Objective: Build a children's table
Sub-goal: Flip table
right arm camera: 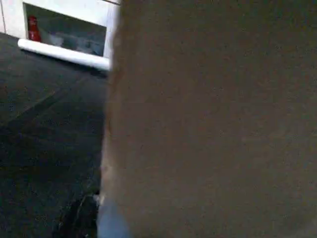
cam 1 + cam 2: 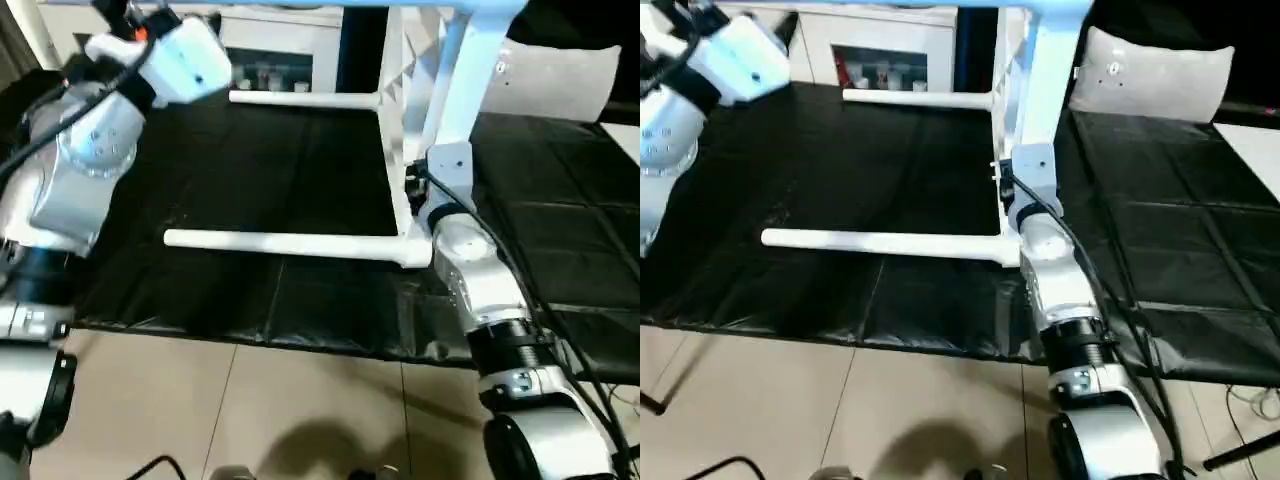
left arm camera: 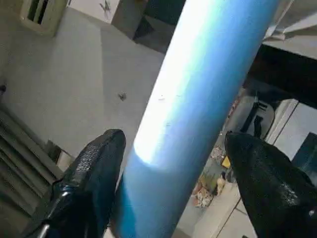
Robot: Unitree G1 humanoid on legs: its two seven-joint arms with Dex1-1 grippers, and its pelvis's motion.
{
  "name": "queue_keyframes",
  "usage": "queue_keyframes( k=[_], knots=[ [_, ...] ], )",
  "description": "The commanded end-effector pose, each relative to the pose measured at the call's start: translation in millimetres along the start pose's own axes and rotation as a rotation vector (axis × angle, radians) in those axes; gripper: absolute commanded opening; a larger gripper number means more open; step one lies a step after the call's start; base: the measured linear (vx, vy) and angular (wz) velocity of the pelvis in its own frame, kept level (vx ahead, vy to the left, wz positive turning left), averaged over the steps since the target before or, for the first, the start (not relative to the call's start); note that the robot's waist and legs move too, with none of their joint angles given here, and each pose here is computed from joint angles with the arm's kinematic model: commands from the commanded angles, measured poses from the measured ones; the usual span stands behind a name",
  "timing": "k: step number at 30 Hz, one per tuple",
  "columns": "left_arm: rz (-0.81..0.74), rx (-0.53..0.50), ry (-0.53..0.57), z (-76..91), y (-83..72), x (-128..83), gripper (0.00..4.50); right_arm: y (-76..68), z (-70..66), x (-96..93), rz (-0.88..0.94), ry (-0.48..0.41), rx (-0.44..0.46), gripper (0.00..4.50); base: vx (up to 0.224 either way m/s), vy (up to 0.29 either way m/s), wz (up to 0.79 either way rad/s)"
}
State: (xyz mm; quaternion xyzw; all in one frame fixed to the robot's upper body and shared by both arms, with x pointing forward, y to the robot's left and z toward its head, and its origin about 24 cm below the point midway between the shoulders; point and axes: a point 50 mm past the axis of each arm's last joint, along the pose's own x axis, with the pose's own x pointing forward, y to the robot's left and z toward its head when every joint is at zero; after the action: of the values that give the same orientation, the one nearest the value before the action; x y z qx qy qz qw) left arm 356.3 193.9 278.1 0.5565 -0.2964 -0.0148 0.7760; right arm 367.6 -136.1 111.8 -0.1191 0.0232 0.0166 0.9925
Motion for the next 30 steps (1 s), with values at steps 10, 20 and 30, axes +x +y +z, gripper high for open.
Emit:
queue_keyframes(
  k=[10,20,30],
  knots=[
    [-0.113,-0.320,0.059,-5.6,-12.7,-0.6,2.43,-34.6,62.8,-3.6,0.130,-0.175,-0.398,2.06,0.000,0.000,0.00],
    [-0.171,-0.496,0.138,-20.3,-24.3,-17.0,2.06,-67.9,114.0,-3.9,0.265,-0.215,-0.609,2.06,0.000,0.000,0.00],
    [-0.266,-0.705,0.156,-3.9,-54.4,-37.3,1.80,-89.6,156.7,9.1,0.348,-0.247,-0.770,2.06,0.000,0.000,0.00]
  ],
)
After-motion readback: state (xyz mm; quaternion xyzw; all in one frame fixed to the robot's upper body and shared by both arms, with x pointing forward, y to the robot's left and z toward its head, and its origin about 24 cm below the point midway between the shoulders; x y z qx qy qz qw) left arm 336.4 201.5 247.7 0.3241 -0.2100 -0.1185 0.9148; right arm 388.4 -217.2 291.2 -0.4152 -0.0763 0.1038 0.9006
